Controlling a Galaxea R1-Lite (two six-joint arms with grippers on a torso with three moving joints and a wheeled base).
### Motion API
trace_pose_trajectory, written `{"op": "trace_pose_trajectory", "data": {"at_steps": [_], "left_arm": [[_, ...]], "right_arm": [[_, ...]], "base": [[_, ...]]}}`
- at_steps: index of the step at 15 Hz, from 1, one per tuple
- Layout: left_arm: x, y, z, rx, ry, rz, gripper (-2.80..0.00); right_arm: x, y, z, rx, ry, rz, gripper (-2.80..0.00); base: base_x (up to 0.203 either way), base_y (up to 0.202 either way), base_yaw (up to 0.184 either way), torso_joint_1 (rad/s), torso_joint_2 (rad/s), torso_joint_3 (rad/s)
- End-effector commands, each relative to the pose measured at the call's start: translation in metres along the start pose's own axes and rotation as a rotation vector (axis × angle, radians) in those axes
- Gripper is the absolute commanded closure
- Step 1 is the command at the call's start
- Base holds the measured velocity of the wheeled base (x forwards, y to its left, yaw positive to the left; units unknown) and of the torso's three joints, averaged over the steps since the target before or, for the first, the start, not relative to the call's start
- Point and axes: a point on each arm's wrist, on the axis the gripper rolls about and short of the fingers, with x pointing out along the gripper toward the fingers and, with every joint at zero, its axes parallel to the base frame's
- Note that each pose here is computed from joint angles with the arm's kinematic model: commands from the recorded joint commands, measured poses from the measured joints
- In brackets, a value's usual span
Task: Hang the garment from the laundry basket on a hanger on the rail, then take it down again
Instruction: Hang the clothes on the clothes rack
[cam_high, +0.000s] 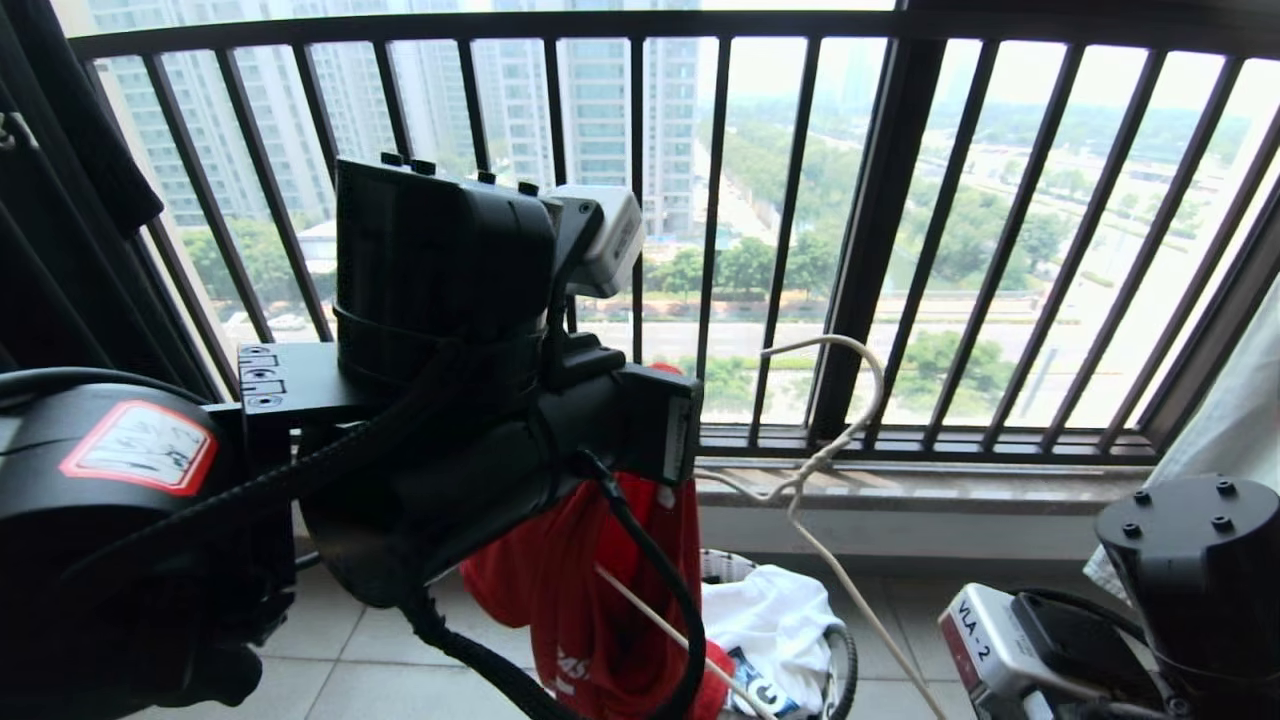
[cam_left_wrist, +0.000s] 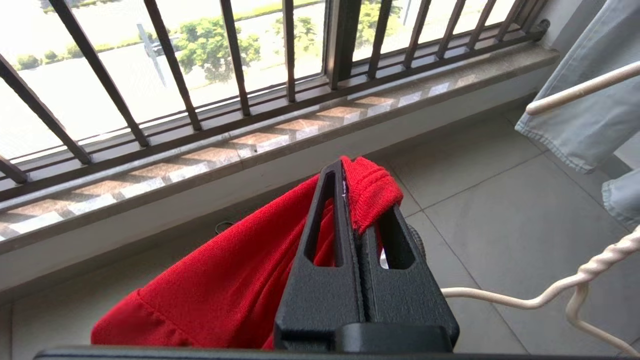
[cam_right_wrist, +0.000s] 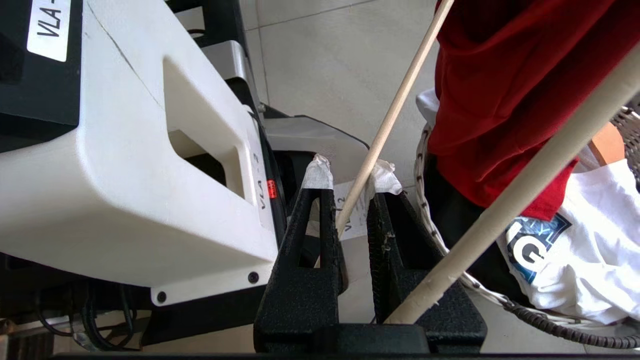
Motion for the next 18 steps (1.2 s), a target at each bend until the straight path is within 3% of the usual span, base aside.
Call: {"op": "trace_pose_trajectory", "data": {"at_steps": [1,3,8,10,15,18], "left_arm": [[-0.01,0.0,0.004,-0.007,-0.013,-0.03,0.0],[-0.022,0.005,0.011,-0.015,-0.033,-0.065,0.0],[-0.04,0.021,0.026,-0.015,-0.026,-0.026,0.0],[-0.036,0.032,0.027,0.021,-0.025,0.018,0.0],[-0.024,0.056,0.028,0.07,-0.014,0.124,0.0],[-0.023,0.062,0.029,0.081,-0.015,0.149,0.0]], "right_arm": [[-0.006,-0.012,0.007,0.047,-0.058,-0.064,0.0],[-0.014,-0.025,0.01,0.087,-0.097,-0.139,0.0],[-0.024,-0.048,0.012,0.122,-0.119,-0.245,0.0],[-0.028,-0.052,0.012,0.13,-0.125,-0.268,0.0],[-0.023,-0.051,0.004,0.094,-0.081,-0.244,0.0],[-0.017,-0.046,0.003,0.093,-0.06,-0.21,0.0]], "base": [[0.0,0.0,0.0,0.0,0.0,0.0],[0.0,0.0,0.0,0.0,0.0,0.0],[0.0,0.0,0.0,0.0,0.0,0.0],[0.0,0.0,0.0,0.0,0.0,0.0],[0.0,0.0,0.0,0.0,0.0,0.0],[0.0,0.0,0.0,0.0,0.0,0.0]]}}
